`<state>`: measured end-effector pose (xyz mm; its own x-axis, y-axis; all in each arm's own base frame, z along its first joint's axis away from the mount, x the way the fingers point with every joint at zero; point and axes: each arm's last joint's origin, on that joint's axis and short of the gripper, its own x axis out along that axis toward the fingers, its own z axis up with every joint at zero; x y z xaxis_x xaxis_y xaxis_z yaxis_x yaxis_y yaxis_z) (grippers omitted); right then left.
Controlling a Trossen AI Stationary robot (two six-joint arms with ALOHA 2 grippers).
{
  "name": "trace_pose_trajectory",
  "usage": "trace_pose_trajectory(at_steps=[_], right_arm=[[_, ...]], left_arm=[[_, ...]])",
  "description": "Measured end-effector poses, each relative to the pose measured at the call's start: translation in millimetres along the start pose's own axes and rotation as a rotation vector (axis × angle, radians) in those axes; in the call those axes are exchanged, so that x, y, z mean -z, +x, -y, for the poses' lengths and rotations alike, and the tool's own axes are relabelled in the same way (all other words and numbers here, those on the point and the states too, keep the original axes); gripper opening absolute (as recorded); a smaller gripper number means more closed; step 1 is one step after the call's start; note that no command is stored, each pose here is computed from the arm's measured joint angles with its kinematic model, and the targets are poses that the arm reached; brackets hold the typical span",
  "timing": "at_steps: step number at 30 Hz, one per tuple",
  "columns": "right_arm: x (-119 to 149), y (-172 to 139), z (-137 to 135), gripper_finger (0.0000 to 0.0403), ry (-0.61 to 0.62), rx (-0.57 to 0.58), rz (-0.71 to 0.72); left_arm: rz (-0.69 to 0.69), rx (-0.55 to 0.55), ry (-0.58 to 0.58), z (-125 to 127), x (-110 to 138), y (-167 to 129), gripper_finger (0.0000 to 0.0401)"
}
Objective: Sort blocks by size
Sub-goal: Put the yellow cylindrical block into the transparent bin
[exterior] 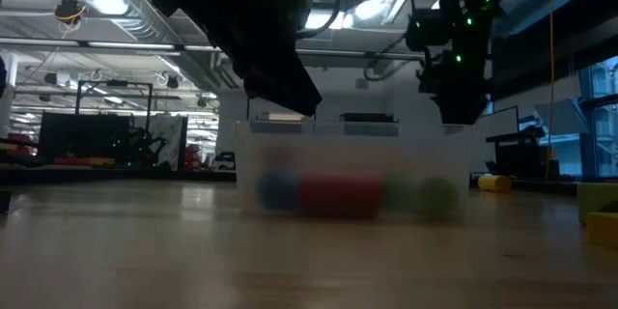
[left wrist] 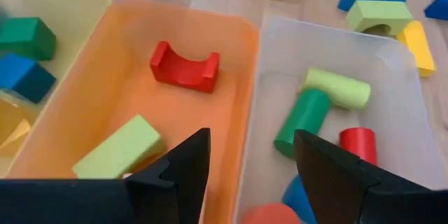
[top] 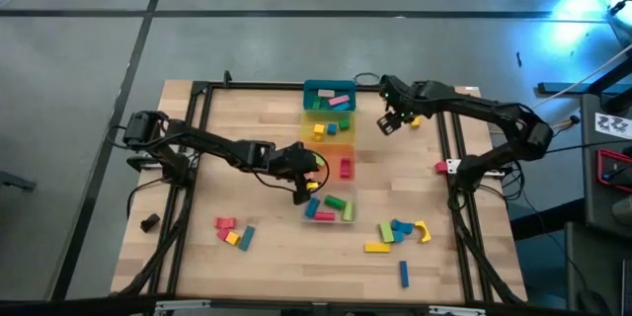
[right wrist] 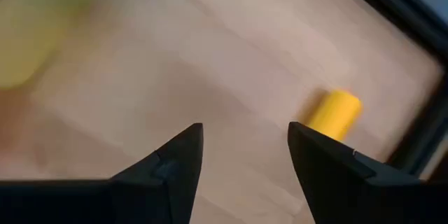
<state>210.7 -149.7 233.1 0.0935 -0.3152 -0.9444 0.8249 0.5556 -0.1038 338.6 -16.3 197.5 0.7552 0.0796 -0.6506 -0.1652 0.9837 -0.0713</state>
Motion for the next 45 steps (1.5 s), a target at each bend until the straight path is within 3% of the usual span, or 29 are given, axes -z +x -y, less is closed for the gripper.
trace_pose_trajectory(at_steps=[6, 18, 32, 40, 45], right_arm=[[3, 22, 28, 0.0211, 0.279, 0.096, 0.0], [11, 57, 54, 0.0211, 0.425, 0.119, -0.013], [14, 94, 72, 0.0208, 0.487, 0.191, -0.129], [14, 94, 72, 0.0127, 0.47, 0.197, -0.133], [14, 94, 72, 0.0125, 0.47, 0.196, -0.133]], left_arm=[[0.002, -0.028, -0.005, -12, -2, 1, 0.0191], [0.003, -0.041, 0.003, -18, -3, 2, 0.0191], [0.003, -0.04, 0.0, -18, -3, 2, 0.0191], [0.002, -0.04, 0.013, -18, -3, 2, 0.0191], [0.002, -0.037, 0.004, -16, -3, 2, 0.0191]])
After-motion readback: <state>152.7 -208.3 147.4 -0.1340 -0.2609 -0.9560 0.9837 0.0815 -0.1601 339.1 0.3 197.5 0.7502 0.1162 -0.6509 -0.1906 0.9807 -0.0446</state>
